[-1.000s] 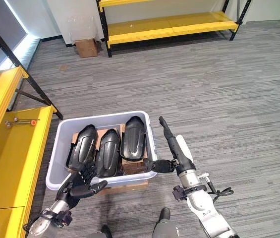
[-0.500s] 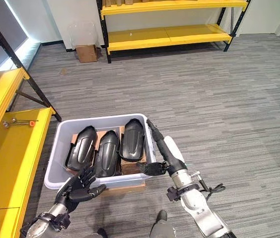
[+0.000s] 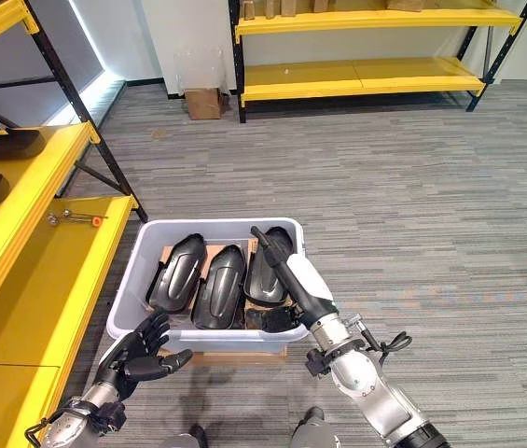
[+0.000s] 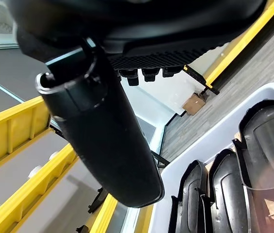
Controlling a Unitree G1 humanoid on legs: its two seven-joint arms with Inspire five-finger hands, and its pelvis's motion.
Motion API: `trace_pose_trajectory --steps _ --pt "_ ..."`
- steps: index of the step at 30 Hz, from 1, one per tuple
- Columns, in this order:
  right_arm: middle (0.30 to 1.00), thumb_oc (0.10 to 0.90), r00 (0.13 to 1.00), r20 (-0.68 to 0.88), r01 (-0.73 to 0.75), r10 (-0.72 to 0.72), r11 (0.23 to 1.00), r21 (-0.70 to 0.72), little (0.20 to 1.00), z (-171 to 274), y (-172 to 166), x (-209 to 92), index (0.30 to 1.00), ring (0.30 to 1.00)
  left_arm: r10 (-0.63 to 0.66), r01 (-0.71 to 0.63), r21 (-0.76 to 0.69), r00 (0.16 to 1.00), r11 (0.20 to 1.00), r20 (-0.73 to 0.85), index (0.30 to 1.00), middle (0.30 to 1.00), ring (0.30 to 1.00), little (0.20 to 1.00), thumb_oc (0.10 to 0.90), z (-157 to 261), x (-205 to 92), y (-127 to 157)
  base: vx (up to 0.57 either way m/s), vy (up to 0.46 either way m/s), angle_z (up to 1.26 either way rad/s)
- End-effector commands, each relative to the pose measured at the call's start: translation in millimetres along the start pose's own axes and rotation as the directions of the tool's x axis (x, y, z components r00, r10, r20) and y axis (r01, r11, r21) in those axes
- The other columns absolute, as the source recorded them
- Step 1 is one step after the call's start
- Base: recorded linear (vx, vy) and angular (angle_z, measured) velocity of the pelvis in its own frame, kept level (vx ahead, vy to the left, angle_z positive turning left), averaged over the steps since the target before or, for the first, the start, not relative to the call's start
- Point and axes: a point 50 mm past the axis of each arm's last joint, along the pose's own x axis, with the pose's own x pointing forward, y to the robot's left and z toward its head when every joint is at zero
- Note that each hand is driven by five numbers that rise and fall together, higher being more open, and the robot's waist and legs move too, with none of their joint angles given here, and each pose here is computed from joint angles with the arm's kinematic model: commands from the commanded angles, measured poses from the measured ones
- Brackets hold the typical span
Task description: Move parts from the plastic box to the shelf.
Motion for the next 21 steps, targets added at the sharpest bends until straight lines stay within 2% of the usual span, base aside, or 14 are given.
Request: trace_pose_trajectory --steps 1,14,21 --pt "1.000 0.900 0.963 0.251 0.090 -0.094 0.996 0.024 1.000 45 -20 25 1.000 1.000 -0.103 0.090 0.070 0.969 0.993 0.224 1.000 1.000 1.000 1.000 0.900 53 18 -13 0.02 -0.016 -0.11" --pt "1.000 0.900 0.966 0.245 0.085 -0.088 0.996 0.021 1.000 42 -19 24 1.000 1.000 -0.107 0.090 0.085 0.969 0.992 0.221 1.000 1.000 1.000 1.000 0.900 50 15 -14 0.02 -0.002 -0.03" --pt "1.000 0.900 0.965 0.242 0.094 -0.099 0.995 0.030 1.000 41 -19 25 1.000 1.000 -0.059 0.027 0.135 0.969 0.990 0.239 1.000 1.000 1.000 1.000 0.900 59 14 -7 -0.02 -0.089 0.01"
